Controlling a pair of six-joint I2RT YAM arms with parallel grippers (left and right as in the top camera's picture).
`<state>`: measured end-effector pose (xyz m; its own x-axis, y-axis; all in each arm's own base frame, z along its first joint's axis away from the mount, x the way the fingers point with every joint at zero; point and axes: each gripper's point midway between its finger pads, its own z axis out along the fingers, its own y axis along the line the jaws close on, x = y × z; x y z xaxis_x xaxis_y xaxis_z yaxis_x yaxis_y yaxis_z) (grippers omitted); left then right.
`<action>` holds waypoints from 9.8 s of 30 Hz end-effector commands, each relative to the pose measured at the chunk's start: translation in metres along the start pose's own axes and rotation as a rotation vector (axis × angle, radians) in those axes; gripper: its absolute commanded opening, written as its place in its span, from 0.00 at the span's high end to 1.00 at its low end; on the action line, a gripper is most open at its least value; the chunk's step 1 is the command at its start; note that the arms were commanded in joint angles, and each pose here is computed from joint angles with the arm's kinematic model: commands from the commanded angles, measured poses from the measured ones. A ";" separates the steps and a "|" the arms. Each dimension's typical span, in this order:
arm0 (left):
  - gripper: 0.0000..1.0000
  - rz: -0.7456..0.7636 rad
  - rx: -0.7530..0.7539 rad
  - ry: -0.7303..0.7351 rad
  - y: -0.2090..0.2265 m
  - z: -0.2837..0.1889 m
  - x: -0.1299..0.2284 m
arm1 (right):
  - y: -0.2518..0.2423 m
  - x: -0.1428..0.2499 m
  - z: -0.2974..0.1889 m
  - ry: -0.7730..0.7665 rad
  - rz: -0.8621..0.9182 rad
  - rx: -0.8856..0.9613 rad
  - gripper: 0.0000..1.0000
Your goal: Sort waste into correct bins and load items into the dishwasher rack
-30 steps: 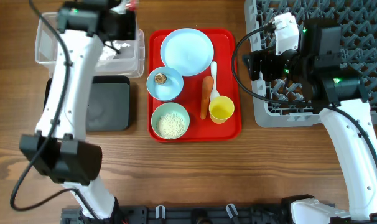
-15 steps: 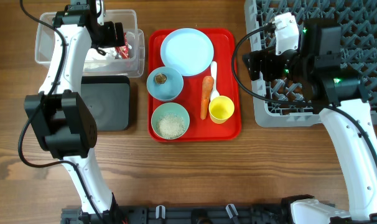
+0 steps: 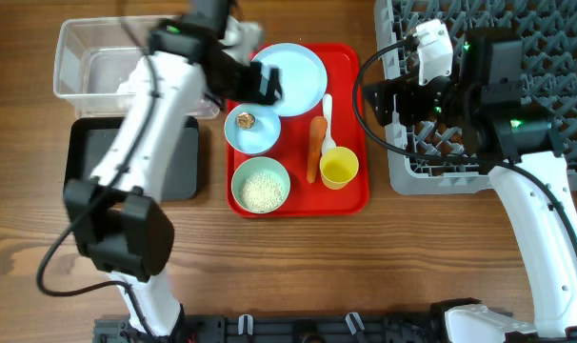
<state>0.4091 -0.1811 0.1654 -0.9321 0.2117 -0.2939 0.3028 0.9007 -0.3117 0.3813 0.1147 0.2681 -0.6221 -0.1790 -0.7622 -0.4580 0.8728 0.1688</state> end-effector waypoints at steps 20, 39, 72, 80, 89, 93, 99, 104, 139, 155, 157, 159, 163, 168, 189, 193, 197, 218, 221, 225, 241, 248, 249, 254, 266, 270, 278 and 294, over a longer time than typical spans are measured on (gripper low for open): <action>0.71 0.008 -0.199 -0.012 0.009 0.133 0.058 | 0.003 -0.004 -0.001 0.000 0.029 -0.024 0.00; 0.96 0.033 -0.172 -0.122 0.000 0.127 0.028 | 0.002 -0.003 -0.001 0.000 0.027 -0.019 0.00; 0.96 -0.524 0.327 -0.173 0.084 -0.096 0.092 | -0.002 -0.022 -0.002 -0.072 0.001 0.001 0.00; 0.96 -0.579 0.600 -0.402 0.131 -0.112 0.098 | -0.002 -0.021 -0.002 -0.070 0.002 0.001 0.00; 0.96 -0.677 0.896 -0.537 0.161 -0.097 0.111 | -0.002 -0.022 -0.002 -0.071 0.001 0.002 0.00; 0.96 -0.652 1.005 -0.581 0.163 -0.102 0.105 | -0.002 -0.021 -0.002 -0.070 0.001 0.001 0.00; 0.96 -0.713 1.029 -0.548 0.163 -0.102 0.105 | -0.002 -0.021 -0.002 -0.071 0.001 0.001 0.00; 0.96 -0.859 1.083 -0.466 0.163 -0.102 0.105 | -0.002 -0.021 -0.002 -0.071 0.001 0.001 0.00; 0.96 -1.363 1.156 -0.172 0.173 -0.092 0.103 | -0.001 -0.014 -0.001 -0.041 0.013 -0.001 0.00; 0.96 -1.179 0.698 -0.324 0.197 -0.053 0.098 | -0.001 -0.014 -0.001 -0.043 0.013 -0.001 0.00; 0.96 -1.082 0.695 -0.346 0.179 -0.066 0.082 | -0.001 -0.015 -0.001 -0.043 0.013 -0.001 0.00; 0.96 -0.987 0.693 -0.369 0.159 -0.082 0.065 | -0.001 -0.015 -0.001 -0.043 0.012 -0.001 0.00; 0.96 -0.665 0.701 -0.472 0.091 -0.139 0.020 | -0.001 -0.015 -0.001 -0.043 0.012 -0.001 0.00; 0.96 -0.298 0.640 -0.626 0.002 -0.186 -0.010 | -0.002 -0.017 -0.001 -0.052 0.009 0.000 0.00; 0.96 0.976 -0.049 -0.244 -0.084 -0.006 0.060 | 0.005 -0.036 -0.003 -0.129 -0.002 -0.040 0.04; 0.96 1.200 -0.040 -0.172 -0.089 0.000 0.080 | 0.005 -0.036 -0.003 -0.130 -0.054 -0.037 0.05; 0.96 1.263 -0.002 -0.182 -0.098 0.000 0.084 | 0.004 -0.040 -0.001 -0.146 -0.072 -0.035 0.05; 0.96 1.330 -0.022 -0.233 -0.122 -0.017 0.090 | 0.057 0.031 0.069 0.171 0.229 -0.525 0.35; 0.96 1.326 -0.021 -0.232 -0.122 -0.017 0.090 | 0.061 0.033 0.071 0.180 0.213 -0.518 0.41; 0.96 1.327 -0.021 -0.233 -0.122 -0.017 0.090 | 0.072 0.037 0.075 0.197 0.176 -0.516 0.42; 0.77 1.326 -0.022 -0.232 -0.122 -0.017 0.090 | 0.055 0.026 0.096 0.169 0.262 -0.313 0.96; 0.00 1.326 -0.022 -0.232 -0.122 -0.017 0.090 | 0.033 0.012 0.094 0.106 0.289 -0.288 0.96; 0.00 1.326 -0.022 -0.232 -0.122 -0.017 0.090 | 0.030 0.010 0.093 0.098 0.290 -0.282 0.96; 0.00 1.326 -0.022 -0.232 -0.122 -0.017 0.090 | 0.009 -0.016 0.074 -0.019 0.272 -0.249 0.96; 0.00 1.326 -0.021 -0.229 -0.121 -0.017 0.090 | -0.155 -0.047 0.012 -0.257 0.278 0.567 0.96; 0.00 1.325 -0.020 -0.229 -0.121 -0.017 0.090 | -0.202 -0.060 -0.040 -0.345 0.226 0.961 0.96; 0.00 1.325 -0.021 -0.229 -0.121 -0.017 0.090 | -0.238 -0.077 -0.064 -0.231 -0.117 1.311 0.96; 0.00 1.326 -0.020 -0.229 -0.121 -0.016 0.091 | -0.291 -0.048 0.016 0.091 -0.516 1.492 0.96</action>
<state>0.2871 -0.2630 0.1825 0.0997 0.8672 -0.4879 0.9429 0.0742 0.3246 0.5517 -0.1186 0.2531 -0.6636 -0.5781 -0.4748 0.3429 0.3290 -0.8799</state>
